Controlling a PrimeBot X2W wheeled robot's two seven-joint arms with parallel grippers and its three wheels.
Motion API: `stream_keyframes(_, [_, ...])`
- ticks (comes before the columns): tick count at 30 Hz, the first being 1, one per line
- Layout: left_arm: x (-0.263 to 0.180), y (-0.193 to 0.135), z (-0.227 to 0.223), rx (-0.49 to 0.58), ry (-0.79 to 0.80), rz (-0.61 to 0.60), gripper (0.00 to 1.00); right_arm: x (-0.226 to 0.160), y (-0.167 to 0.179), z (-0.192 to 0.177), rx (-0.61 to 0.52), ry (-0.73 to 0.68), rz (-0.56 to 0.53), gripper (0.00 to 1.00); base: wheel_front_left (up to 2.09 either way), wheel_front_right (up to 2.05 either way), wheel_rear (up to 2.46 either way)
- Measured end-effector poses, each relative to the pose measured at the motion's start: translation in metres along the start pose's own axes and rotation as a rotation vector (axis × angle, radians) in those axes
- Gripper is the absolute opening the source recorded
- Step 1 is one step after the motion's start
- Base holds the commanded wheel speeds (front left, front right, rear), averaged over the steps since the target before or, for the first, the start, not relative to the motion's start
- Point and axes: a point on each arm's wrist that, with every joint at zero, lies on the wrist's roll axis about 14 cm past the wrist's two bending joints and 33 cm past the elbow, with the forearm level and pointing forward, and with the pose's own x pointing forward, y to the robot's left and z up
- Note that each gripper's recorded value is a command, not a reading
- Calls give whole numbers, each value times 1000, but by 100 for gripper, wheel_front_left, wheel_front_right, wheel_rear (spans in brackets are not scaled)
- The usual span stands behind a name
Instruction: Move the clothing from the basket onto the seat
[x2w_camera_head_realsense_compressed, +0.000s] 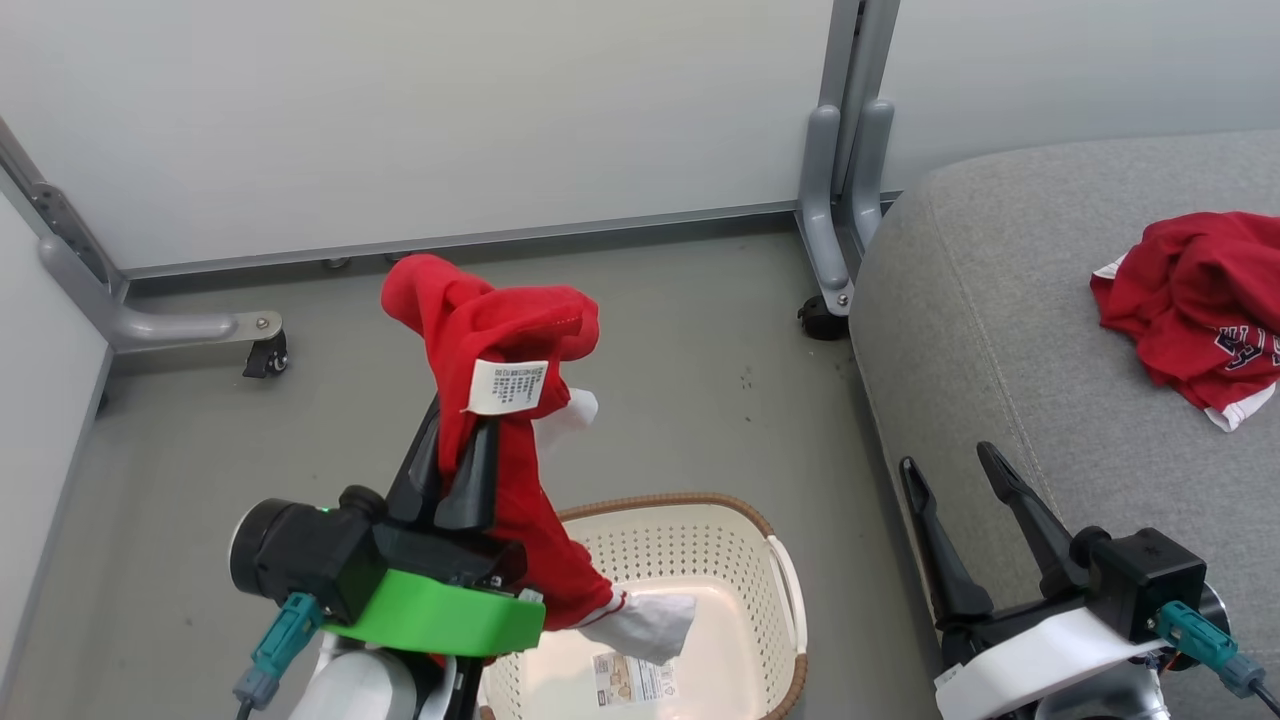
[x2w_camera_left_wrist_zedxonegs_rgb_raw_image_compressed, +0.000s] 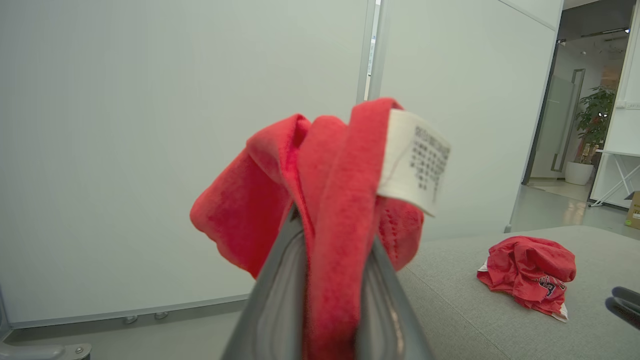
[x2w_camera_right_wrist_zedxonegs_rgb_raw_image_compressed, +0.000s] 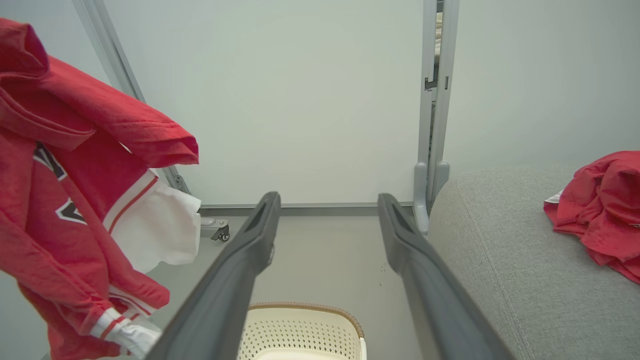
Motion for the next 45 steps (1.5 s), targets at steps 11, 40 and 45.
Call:
stream_keyframes(11, [0,-1,0,-1,3,-6,0,5,21,-2,4,15,72,100,0,0,0])
stream_keyframes(40, [5,-21,-14,-10,46,-82,0,51,208,-29,89,154,741,24,0,0,0])
stream_keyframes(45, [5,-22,-12,-10,43,-84,0,54,211,-31,89,159,751,0,0,0,0])
